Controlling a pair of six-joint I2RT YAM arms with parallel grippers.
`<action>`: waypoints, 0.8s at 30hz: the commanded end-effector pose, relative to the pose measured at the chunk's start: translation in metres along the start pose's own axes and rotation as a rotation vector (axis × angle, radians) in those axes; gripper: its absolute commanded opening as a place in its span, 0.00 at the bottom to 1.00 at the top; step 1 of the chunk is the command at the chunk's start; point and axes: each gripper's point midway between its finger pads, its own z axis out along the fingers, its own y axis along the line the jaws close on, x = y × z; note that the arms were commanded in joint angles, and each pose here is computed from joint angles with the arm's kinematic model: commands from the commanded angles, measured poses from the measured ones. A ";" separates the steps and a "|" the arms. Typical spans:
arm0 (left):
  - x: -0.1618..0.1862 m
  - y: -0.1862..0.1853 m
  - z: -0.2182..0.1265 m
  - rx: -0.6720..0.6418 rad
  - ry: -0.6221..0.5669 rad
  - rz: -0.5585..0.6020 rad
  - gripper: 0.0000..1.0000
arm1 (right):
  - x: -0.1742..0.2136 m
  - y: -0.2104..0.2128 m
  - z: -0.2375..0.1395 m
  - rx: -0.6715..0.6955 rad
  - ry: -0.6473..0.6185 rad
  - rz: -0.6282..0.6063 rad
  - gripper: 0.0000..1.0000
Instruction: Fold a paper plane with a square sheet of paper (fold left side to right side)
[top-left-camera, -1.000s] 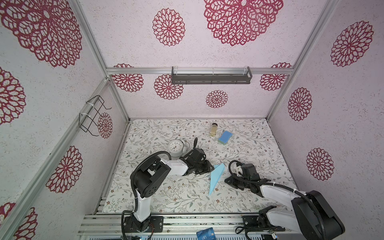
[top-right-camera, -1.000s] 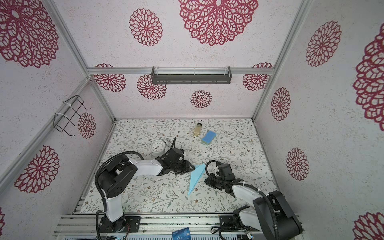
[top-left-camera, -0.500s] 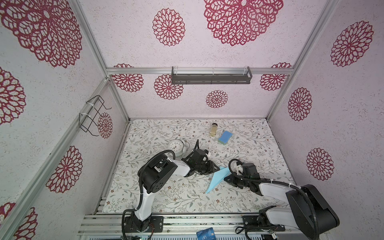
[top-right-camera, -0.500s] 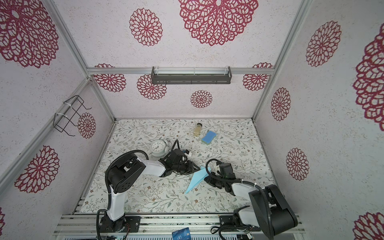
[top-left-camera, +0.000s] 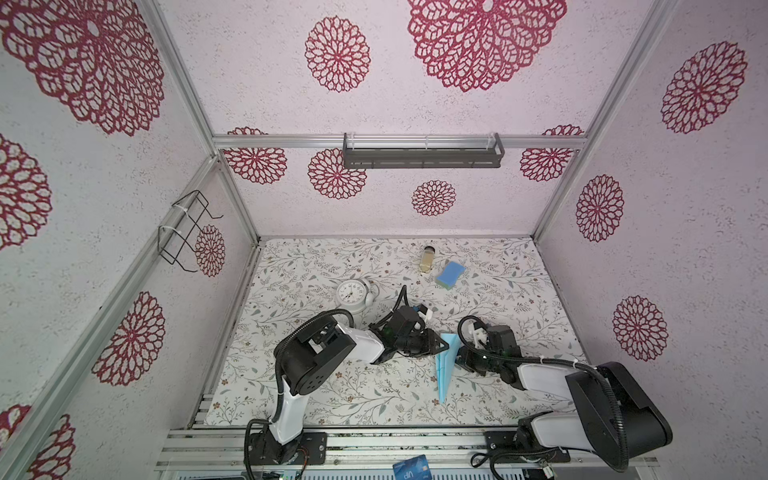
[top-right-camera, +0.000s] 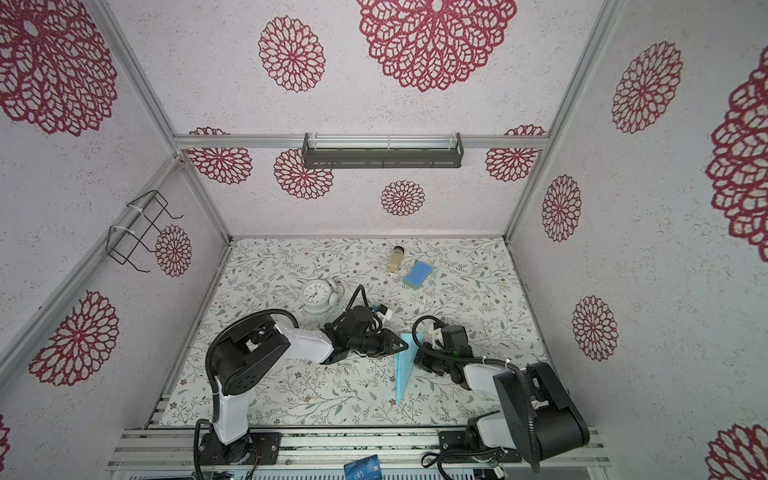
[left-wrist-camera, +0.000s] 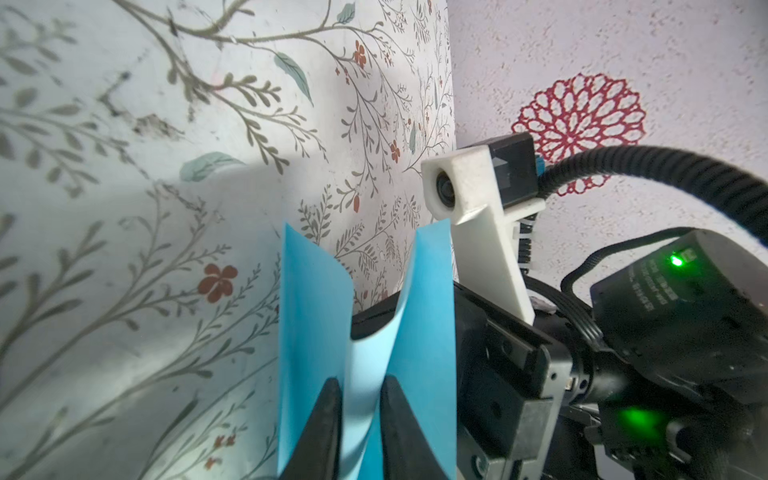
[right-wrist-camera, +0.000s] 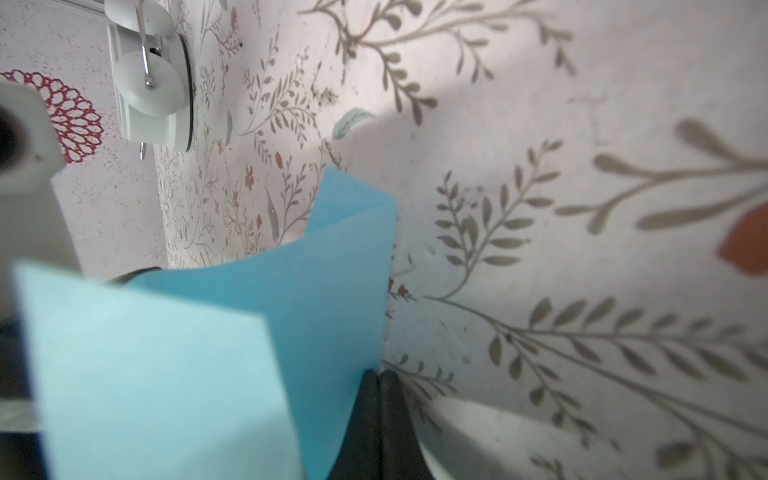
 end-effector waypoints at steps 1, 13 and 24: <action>-0.005 -0.004 -0.004 -0.016 -0.054 0.006 0.16 | 0.019 -0.024 0.000 0.074 0.049 0.027 0.00; -0.036 -0.005 -0.051 -0.277 -0.217 0.059 0.00 | 0.018 -0.001 -0.012 0.002 0.056 -0.002 0.00; -0.075 0.047 -0.139 -0.853 -0.230 0.122 0.00 | 0.033 0.027 -0.025 -0.058 0.030 -0.035 0.00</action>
